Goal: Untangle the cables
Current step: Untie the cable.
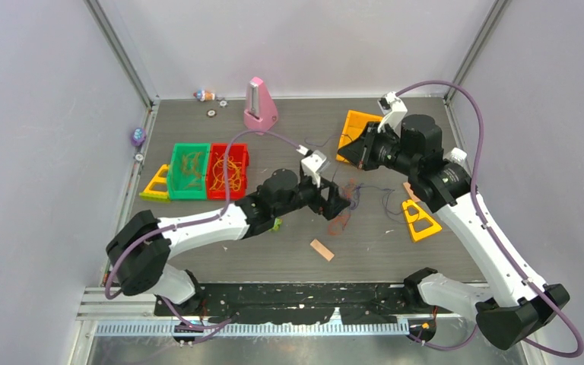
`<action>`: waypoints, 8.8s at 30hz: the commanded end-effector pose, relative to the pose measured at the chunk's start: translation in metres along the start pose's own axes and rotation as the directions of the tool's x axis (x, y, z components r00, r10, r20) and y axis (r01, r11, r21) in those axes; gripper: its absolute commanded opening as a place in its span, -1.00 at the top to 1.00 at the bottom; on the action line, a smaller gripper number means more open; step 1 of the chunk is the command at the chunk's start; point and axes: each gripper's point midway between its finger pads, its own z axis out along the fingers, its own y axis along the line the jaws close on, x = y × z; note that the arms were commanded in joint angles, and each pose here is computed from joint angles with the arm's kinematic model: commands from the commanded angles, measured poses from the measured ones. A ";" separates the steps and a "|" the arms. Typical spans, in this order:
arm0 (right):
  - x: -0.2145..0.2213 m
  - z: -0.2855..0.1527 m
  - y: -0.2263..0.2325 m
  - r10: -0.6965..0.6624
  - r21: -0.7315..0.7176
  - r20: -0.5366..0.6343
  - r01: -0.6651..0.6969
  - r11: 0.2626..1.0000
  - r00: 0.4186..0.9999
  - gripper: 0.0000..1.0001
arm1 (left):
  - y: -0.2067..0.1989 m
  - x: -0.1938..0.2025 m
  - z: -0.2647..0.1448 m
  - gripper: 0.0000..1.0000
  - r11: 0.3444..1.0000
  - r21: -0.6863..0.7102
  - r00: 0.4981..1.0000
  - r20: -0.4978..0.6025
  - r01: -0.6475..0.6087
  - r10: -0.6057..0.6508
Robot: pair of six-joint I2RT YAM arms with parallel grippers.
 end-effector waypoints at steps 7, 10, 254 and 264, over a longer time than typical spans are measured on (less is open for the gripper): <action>-0.003 -0.013 -0.003 -0.012 0.043 0.020 0.011 0.999 1.000 -0.05 | 0.014 -0.028 -0.003 1.00 0.990 -0.124 0.998 0.021 0.059 -0.057; 0.021 -0.014 -0.025 -0.035 0.111 -0.018 0.037 0.993 0.999 -0.29 | -0.005 -0.031 -0.025 1.00 0.981 0.016 0.981 -0.036 0.191 -0.191; 0.069 -0.026 -0.014 -0.328 -0.017 0.230 0.341 0.940 0.916 -0.56 | 0.001 -0.093 -0.062 1.00 0.928 0.291 0.971 -0.116 0.234 -0.208; 0.061 -0.017 -0.065 -0.160 0.041 0.317 0.156 0.987 0.935 -0.44 | -0.012 -0.113 -0.083 1.00 0.910 0.363 0.980 -0.096 0.198 -0.175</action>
